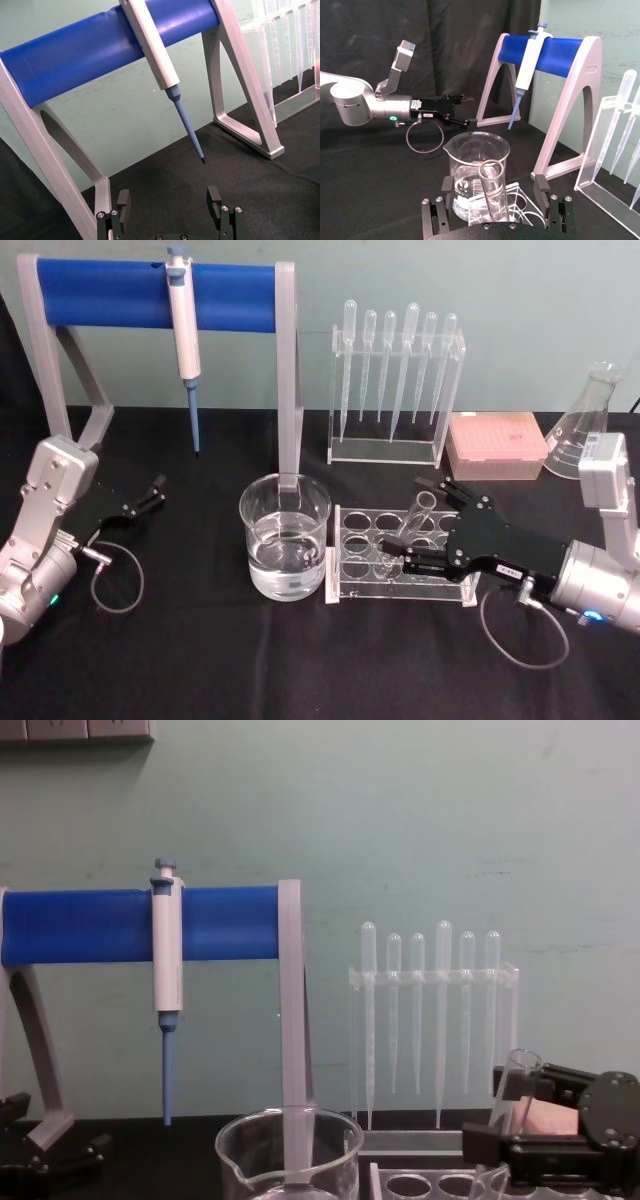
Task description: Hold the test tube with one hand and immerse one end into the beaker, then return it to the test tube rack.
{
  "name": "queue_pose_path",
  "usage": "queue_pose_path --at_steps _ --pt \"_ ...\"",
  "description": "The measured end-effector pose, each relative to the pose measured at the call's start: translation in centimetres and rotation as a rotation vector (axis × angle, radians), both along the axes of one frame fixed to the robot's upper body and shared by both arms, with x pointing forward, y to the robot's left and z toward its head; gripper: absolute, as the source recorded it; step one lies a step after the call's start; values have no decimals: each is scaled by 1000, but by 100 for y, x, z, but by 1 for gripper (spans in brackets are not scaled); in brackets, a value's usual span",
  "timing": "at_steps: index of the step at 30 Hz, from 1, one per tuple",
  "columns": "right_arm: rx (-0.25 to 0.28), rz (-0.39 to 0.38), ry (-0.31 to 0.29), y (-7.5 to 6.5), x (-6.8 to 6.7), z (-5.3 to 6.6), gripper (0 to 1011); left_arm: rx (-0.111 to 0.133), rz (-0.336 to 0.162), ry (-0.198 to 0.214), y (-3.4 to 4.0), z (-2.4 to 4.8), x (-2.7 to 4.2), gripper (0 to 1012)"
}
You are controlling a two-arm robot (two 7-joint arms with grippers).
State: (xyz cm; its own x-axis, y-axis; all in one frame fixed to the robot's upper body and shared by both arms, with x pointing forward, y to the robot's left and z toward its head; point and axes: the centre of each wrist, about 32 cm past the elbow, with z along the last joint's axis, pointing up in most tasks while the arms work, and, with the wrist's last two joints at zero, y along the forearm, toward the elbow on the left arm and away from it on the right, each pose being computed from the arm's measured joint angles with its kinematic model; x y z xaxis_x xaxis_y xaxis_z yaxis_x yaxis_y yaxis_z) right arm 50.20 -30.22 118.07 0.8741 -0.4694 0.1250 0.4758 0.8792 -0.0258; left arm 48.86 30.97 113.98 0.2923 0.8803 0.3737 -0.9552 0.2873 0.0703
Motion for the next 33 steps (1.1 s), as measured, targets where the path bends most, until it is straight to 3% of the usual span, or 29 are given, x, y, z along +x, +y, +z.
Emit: queue_pose_path --at_steps 16,29,33 --pt "-1 -1 3 19 13 -2 995 0 0 0 0 0 0 1000" --pt "-1 -2 1 15 10 0 681 0 0 0 0 0 0 1000" --pt "-1 -3 1 13 9 1 536 0 0 0 0 0 0 1000"
